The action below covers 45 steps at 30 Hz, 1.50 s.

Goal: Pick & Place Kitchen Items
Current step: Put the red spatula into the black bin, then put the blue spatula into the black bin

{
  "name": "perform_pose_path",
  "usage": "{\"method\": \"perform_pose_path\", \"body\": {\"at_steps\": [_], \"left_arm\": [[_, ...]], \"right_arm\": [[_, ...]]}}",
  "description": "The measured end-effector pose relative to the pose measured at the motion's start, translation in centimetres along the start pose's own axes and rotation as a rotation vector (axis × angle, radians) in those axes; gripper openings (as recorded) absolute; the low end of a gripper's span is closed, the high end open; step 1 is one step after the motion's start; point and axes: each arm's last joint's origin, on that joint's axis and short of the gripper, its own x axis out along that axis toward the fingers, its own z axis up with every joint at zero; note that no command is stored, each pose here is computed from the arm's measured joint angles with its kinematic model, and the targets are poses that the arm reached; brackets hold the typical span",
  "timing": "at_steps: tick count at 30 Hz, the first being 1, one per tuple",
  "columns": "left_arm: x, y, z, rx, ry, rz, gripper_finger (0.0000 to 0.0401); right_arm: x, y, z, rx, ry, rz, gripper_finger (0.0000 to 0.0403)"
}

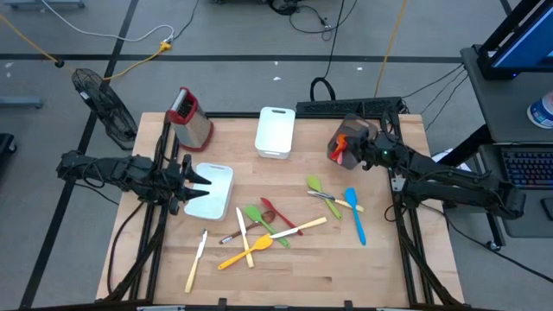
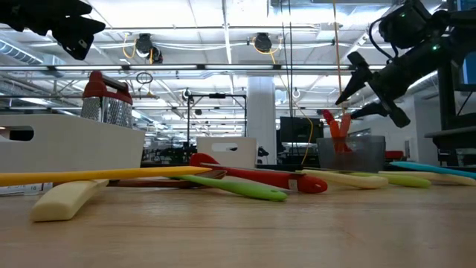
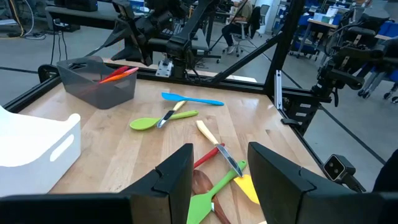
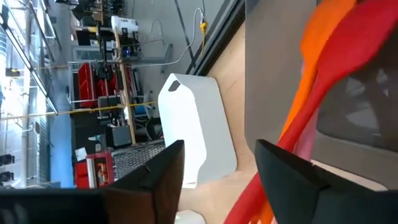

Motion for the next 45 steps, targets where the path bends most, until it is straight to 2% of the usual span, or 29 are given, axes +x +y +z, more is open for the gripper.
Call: {"method": "perform_pose_path", "body": {"at_steps": [8,12,23,30,36,45], "left_arm": [[0.0,0.0,0.0,-0.005,-0.002,0.000,0.0157],[0.0,0.0,0.0,-0.010,0.000,-0.009,0.0157],[0.0,-0.3,0.0,-0.001,0.018,-0.103,0.0157],[0.0,-0.3,0.0,-0.006,0.018,-0.103,0.0157],[0.0,-0.3,0.0,-0.003,0.017,-0.102,0.0157],[0.0,-0.3,0.0,-0.002,0.016,-0.101,0.0157]], "right_arm": [[0.1,0.0,0.0,0.002,0.002,0.003,0.0224],[0.0,0.7,-0.1,-0.018,0.011,0.076,0.0226],[-0.7,2.8,-1.8,-0.327,0.290,0.346,0.0201],[-1.5,2.5,-4.0,-0.487,0.555,0.407,0.0197],[-2.2,2.0,-5.6,-0.543,0.744,0.428,0.0196],[-2.8,1.8,-6.6,-0.561,0.817,0.440,0.0196]]}}
